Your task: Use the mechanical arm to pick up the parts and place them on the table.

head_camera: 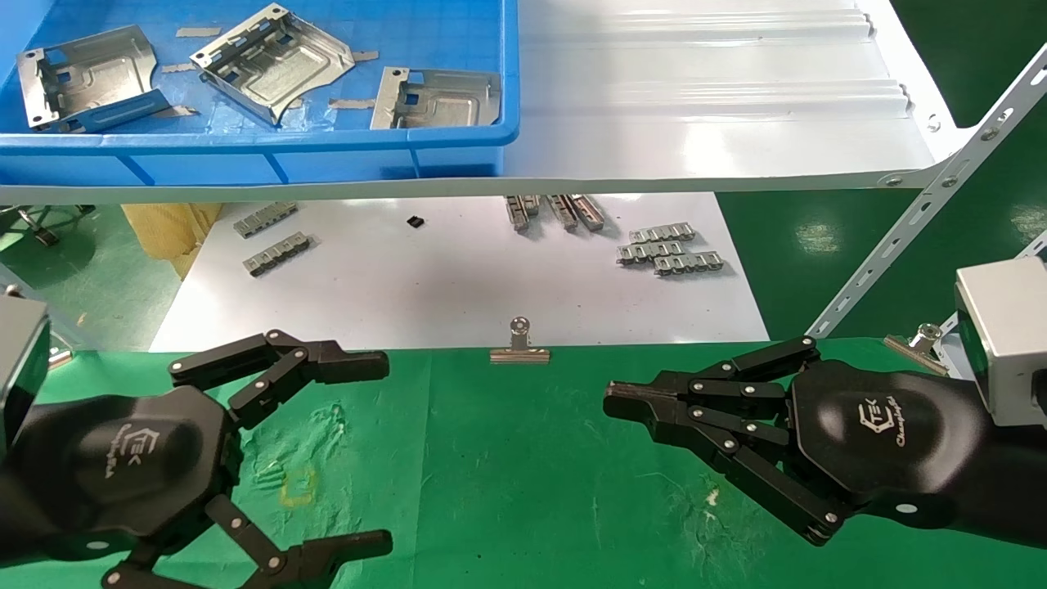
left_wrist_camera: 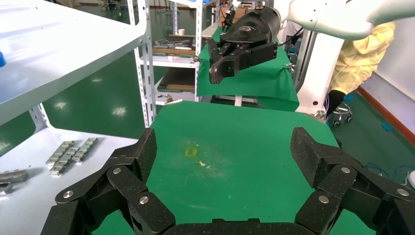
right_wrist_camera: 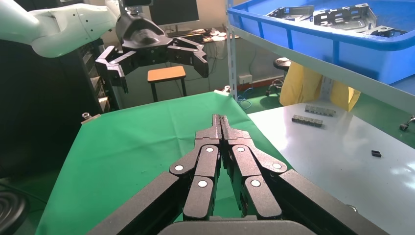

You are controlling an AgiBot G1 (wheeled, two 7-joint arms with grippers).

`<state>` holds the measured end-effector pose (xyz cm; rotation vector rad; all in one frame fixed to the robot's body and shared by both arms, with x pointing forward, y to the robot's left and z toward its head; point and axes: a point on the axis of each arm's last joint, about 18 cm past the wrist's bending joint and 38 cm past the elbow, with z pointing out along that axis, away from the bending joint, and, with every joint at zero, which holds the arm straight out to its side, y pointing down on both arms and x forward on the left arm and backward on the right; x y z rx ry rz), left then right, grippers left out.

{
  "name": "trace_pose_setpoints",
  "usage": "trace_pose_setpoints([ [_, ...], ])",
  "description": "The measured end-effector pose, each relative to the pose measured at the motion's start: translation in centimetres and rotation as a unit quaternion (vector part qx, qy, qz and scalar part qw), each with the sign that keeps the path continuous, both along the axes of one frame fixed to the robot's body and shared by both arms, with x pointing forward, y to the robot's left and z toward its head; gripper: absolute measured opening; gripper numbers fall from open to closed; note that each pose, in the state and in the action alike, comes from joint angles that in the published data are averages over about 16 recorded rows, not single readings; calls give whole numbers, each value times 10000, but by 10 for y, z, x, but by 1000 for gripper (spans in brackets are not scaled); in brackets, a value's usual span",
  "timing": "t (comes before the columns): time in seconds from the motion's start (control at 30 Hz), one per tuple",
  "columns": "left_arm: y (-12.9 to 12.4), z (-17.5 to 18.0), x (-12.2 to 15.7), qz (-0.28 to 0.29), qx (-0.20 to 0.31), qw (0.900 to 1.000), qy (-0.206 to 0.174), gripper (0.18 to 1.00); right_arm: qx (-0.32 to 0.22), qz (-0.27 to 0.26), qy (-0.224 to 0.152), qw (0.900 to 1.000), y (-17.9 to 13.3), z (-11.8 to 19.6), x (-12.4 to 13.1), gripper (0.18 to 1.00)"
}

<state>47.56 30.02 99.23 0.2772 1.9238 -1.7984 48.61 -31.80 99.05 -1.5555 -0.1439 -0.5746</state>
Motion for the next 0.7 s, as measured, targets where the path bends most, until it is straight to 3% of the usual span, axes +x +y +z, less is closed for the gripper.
trace_pose_setpoints([
  [0.7,0,0,0,0,0,10000,0,1001,0,0,0,10000,0,0,0,192],
])
